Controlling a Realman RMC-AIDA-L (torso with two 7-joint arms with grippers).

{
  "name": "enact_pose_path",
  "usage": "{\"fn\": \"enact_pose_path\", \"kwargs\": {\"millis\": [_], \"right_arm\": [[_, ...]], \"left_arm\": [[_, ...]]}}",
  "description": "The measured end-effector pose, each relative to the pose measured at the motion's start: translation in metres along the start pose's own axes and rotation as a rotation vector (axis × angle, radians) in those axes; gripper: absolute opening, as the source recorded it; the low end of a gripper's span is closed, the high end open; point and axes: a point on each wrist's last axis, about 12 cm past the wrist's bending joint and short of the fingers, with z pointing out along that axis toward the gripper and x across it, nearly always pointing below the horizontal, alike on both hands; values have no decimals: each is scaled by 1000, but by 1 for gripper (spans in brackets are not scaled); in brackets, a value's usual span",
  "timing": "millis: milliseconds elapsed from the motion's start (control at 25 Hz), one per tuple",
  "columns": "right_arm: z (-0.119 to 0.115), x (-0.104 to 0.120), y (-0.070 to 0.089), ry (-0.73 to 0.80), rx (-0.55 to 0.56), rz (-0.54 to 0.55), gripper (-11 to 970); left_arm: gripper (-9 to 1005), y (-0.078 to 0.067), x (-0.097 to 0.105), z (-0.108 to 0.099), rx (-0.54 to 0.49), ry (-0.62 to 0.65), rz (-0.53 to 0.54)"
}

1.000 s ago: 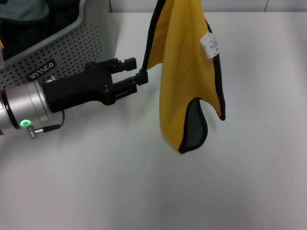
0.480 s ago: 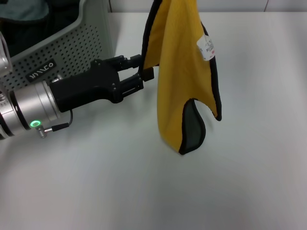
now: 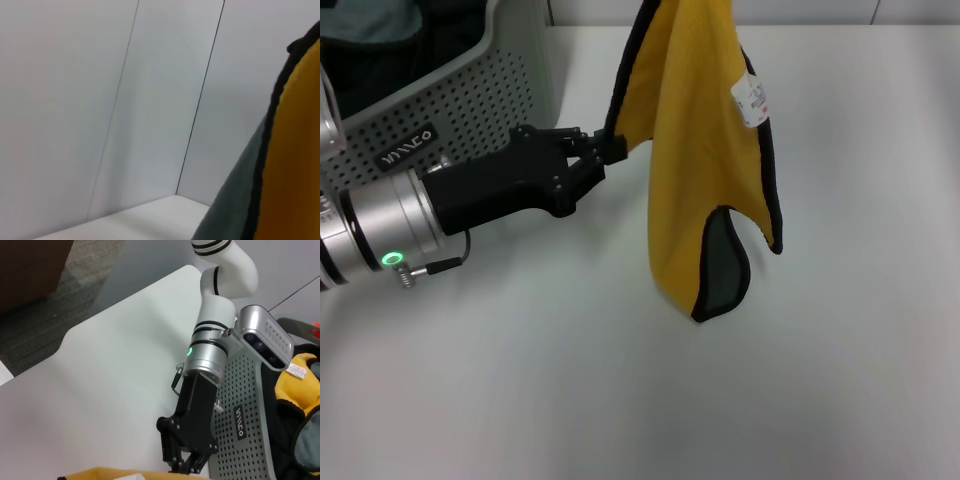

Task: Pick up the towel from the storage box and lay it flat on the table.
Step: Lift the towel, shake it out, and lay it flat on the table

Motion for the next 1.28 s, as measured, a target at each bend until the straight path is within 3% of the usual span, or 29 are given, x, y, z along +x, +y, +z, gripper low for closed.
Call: {"fn": "enact_pose_path", "kwargs": {"millis": [280,440,640,800,920,1080,1280], "right_arm": [[2,18,16,-72,74,91,80],[19,49,41,-139,206,269,82],[43,91,96,-221,352,578,84],[48,119,150,-382,473,797,86],[52,132,170,-448,502,894,88],[58,141,183,-500,556,936,89],[51,142,178,-532,672,885,92]], "left_arm": [[86,6,-5,-13,-69,-74,-10],[22,10,-21,-30,-65,-150,17],[7,14,-45,-49,-10,-175,62],[7,14,-66,-57,45,-160,105],[8,12,-81,-57,80,-134,122],[8,11,-98,-44,121,-108,157],[9,20,-120,-16,137,-77,182]]}}
